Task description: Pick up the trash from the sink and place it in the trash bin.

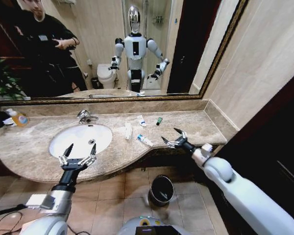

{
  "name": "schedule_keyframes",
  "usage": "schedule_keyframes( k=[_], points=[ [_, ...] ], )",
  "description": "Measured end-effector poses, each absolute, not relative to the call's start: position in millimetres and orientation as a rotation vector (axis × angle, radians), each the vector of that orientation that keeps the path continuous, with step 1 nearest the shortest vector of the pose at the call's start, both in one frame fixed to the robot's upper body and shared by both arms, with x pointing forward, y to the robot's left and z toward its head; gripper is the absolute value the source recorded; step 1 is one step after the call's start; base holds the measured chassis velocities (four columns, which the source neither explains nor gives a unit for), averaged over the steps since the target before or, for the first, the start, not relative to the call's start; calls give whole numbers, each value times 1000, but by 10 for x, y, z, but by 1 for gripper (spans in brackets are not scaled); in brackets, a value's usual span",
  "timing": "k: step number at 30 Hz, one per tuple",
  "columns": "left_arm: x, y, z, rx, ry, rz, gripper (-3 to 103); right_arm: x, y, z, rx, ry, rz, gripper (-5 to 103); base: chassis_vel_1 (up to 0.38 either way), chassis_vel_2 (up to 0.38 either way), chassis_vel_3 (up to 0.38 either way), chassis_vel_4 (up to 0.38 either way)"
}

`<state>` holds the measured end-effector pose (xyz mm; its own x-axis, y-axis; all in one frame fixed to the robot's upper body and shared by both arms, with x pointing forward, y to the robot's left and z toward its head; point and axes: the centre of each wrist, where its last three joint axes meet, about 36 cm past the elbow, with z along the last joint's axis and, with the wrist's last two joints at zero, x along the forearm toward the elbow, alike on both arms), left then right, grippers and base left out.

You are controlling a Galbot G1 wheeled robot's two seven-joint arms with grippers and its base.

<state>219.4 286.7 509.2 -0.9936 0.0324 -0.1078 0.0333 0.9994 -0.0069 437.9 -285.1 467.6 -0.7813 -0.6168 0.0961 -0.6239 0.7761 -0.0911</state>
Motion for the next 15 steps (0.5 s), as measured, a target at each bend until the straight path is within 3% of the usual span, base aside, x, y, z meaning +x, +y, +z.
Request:
schedule_keyframes(
  k=[15],
  points=[
    [2194, 2867, 5092, 50, 3033, -13, 100, 4692, -2114, 4234, 921, -2760, 153, 100, 0, 0, 0, 0]
  ],
)
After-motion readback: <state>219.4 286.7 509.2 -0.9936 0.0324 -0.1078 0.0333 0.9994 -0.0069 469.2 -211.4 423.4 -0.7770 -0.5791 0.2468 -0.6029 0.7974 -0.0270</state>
